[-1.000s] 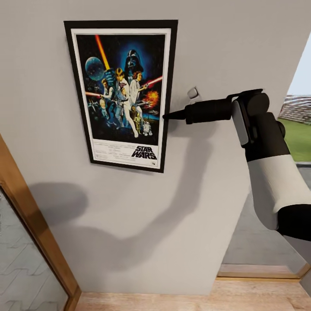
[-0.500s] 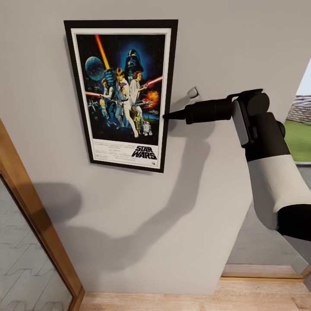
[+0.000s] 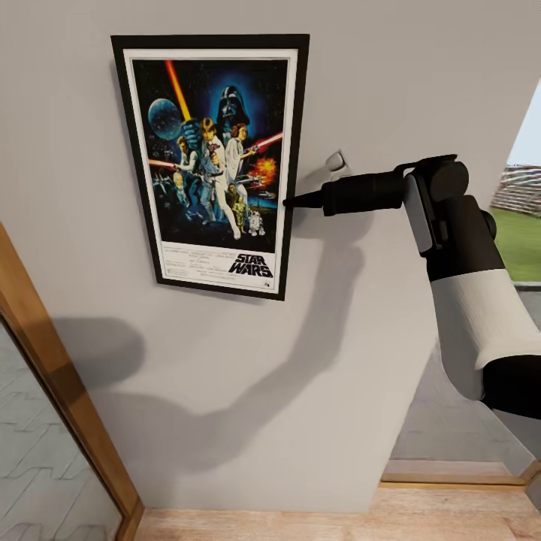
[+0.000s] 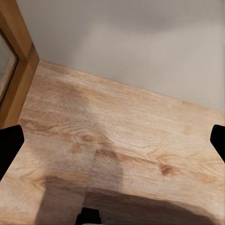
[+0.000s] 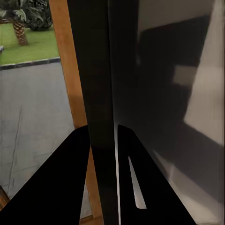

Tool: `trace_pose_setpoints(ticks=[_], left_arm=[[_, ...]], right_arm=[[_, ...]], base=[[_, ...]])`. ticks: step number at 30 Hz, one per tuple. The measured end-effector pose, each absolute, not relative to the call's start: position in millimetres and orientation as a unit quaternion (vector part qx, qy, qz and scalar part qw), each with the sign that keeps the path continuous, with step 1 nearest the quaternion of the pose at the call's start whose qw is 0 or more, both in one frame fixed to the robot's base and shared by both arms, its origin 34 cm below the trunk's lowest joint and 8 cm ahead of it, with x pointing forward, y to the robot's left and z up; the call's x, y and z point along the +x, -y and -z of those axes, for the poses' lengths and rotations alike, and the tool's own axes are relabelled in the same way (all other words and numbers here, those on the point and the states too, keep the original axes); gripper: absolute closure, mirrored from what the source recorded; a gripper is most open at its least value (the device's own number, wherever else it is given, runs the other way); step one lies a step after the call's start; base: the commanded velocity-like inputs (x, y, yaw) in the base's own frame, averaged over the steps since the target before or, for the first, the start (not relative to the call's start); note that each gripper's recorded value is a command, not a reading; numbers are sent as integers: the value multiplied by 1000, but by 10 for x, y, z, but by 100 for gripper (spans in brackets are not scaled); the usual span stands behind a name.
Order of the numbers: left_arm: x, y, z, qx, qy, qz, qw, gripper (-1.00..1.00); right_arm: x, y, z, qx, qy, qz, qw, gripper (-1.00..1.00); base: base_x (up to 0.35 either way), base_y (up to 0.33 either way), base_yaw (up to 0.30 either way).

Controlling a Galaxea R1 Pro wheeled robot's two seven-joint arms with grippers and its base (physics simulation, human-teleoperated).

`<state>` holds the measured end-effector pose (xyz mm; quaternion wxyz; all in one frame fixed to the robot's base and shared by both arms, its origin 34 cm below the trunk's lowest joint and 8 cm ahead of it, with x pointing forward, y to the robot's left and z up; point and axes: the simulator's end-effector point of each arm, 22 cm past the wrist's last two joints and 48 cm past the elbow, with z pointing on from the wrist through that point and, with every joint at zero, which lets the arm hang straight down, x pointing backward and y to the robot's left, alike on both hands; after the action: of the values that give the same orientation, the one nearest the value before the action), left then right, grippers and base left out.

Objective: Pick up the poster from the kitchen countertop and hang it on one of the wall nails in the kitchen.

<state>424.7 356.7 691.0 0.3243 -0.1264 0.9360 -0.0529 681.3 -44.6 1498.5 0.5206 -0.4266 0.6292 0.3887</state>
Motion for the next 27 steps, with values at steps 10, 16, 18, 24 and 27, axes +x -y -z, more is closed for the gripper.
trace_pose_setpoints(ticks=[10,16,18,24,27], left_arm=[[4245,-3567,-6909,-126,-936,53,324,-100],[4252,-3541,-6910,-127,-936,56,325,-100],[4252,-3541,-6910,-127,-936,56,325,-100],[4252,-3541,-6910,-127,-936,56,325,-100],[4252,-3541,-6910,-127,-936,56,325,-100]], right_arm=[[6813,447,-14985,-427,-629,-389,521,100],[6847,484,-14975,-419,-632,-392,521,100],[6847,494,-14987,-418,-632,-393,522,100],[6847,494,-14987,-418,-631,-393,522,100],[6847,494,-14987,-418,-631,-393,522,100]], base=[[0,-7,0],[0,0,0],[0,0,0],[0,0,0],[0,0,0]])
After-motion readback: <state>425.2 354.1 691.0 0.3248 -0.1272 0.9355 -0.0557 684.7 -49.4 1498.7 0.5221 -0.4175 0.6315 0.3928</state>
